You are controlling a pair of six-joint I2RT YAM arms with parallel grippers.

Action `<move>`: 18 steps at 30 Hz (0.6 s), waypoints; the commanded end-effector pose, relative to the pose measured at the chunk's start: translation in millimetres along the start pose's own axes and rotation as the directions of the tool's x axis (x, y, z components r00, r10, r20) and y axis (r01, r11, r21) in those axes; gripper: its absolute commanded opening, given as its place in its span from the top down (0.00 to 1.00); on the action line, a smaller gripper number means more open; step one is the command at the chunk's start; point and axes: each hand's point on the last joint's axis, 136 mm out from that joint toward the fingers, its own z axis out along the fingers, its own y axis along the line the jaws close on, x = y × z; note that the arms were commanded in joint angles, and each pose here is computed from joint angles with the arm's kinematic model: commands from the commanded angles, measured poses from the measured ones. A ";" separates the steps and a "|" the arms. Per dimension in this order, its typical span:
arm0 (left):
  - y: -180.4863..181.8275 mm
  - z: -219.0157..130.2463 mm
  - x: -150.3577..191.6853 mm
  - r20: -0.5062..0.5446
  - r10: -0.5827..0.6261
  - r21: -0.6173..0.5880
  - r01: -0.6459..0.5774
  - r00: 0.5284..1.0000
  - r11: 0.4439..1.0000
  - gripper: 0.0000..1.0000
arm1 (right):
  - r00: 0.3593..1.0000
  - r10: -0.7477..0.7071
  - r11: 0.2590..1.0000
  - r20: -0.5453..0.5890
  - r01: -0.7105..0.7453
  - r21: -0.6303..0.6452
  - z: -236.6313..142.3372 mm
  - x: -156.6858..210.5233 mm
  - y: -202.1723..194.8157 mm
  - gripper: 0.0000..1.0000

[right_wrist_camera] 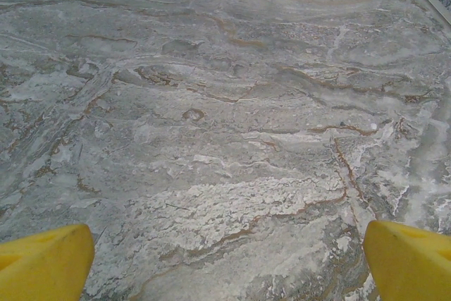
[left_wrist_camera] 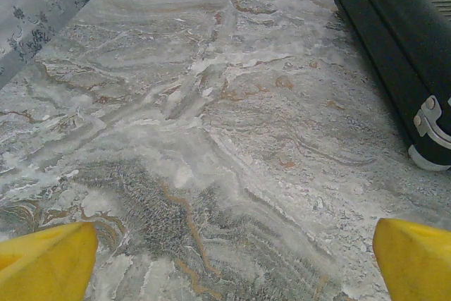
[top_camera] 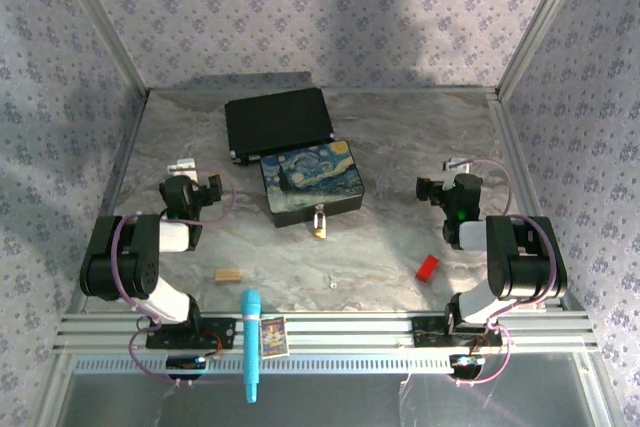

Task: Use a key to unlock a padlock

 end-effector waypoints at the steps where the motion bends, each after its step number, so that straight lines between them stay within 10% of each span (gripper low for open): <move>1: -3.7 1.4 -15.3 0.041 0.008 0.007 -0.008 0.999 1.000 0.00 | 1.000 -0.012 1.000 0.027 0.012 0.001 2.0 -12.1 -1.3 0.01; 18: -1.1 0.3 -17.7 0.050 0.005 -0.005 -0.004 0.999 1.000 0.00 | 0.999 -0.009 1.000 0.032 0.009 -0.005 0.8 -12.8 -1.1 0.01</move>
